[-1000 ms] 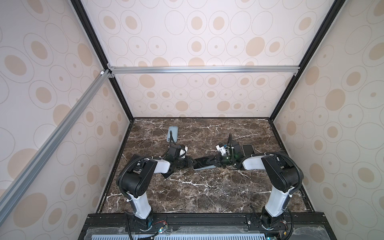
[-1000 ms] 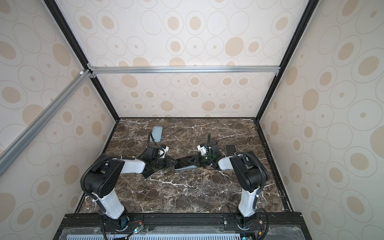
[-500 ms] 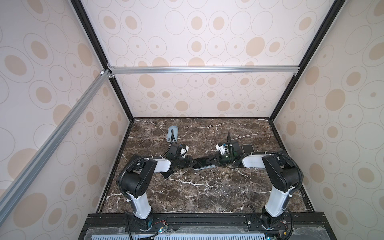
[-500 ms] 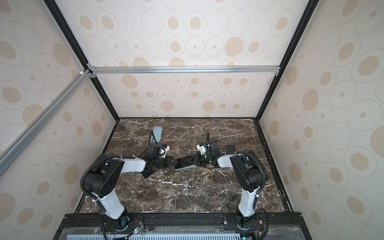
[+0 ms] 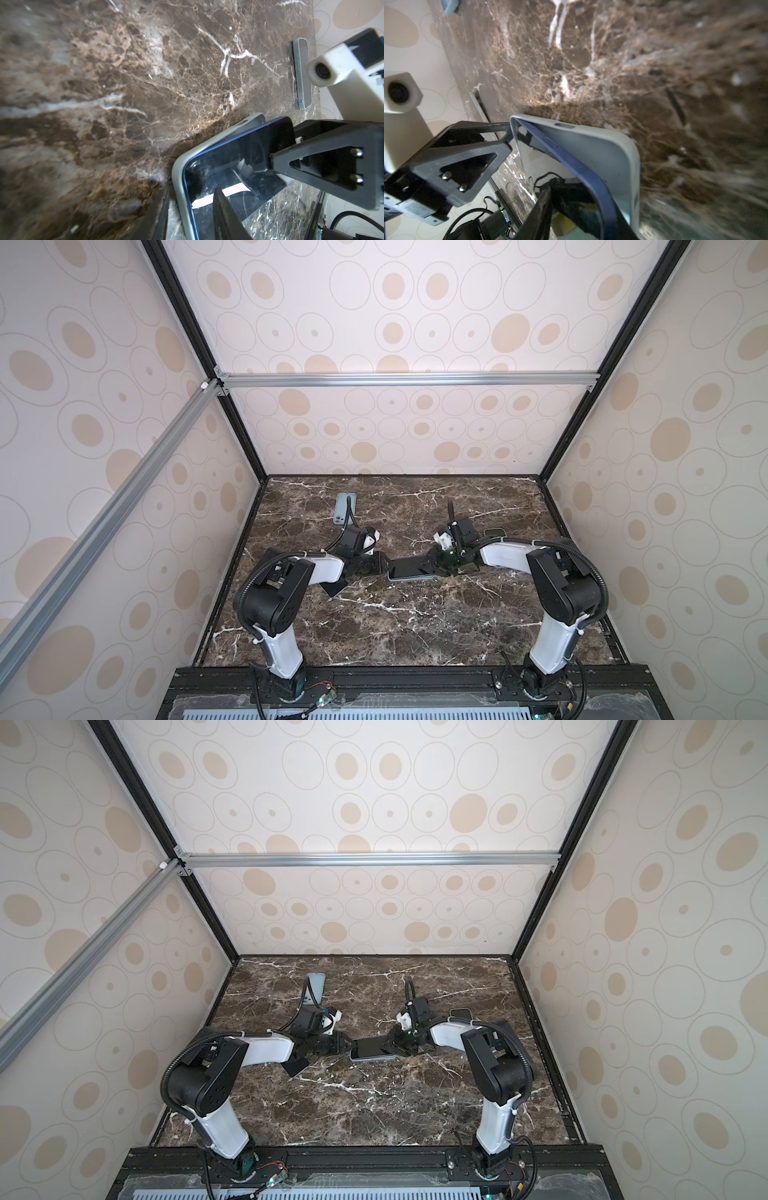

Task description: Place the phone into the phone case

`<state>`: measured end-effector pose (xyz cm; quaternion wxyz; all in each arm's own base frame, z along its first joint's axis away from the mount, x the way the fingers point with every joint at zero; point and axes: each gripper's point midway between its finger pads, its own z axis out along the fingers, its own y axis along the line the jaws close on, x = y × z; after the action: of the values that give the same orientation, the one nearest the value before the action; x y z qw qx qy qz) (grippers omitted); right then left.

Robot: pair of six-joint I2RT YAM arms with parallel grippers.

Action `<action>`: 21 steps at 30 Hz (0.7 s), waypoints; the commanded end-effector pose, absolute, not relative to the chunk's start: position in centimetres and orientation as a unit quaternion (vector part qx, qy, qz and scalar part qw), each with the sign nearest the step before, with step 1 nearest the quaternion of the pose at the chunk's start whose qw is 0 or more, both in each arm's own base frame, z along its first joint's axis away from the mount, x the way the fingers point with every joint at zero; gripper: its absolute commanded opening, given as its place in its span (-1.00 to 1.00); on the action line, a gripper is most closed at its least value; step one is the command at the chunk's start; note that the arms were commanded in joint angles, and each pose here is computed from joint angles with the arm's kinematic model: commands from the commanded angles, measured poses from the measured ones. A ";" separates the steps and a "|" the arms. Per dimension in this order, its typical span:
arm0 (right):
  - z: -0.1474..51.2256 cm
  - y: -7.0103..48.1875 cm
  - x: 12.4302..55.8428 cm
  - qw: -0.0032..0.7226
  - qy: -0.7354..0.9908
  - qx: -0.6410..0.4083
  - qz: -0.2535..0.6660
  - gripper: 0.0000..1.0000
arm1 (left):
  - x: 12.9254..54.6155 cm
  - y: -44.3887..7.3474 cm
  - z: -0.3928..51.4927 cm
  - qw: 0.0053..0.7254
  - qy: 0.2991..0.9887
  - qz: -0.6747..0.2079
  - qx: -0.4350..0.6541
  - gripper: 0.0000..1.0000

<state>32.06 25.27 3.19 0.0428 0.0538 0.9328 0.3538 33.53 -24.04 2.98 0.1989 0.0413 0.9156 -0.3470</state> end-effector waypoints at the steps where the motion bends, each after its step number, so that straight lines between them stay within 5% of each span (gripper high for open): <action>1: 2.5 23.5 30.7 0.023 0.952 0.059 0.298 -0.19 | 33.6 -23.7 3.4 0.204 0.920 -0.329 0.051 -0.28; 21: 4.4 24.0 31.3 0.020 0.959 0.014 0.282 0.00 | 32.0 -24.1 3.0 0.177 0.918 -0.352 0.053 -0.29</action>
<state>31.37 23.89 3.85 0.0188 0.0300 0.9552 0.2937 32.95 -23.94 2.97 0.1908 0.0468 0.9173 -0.3463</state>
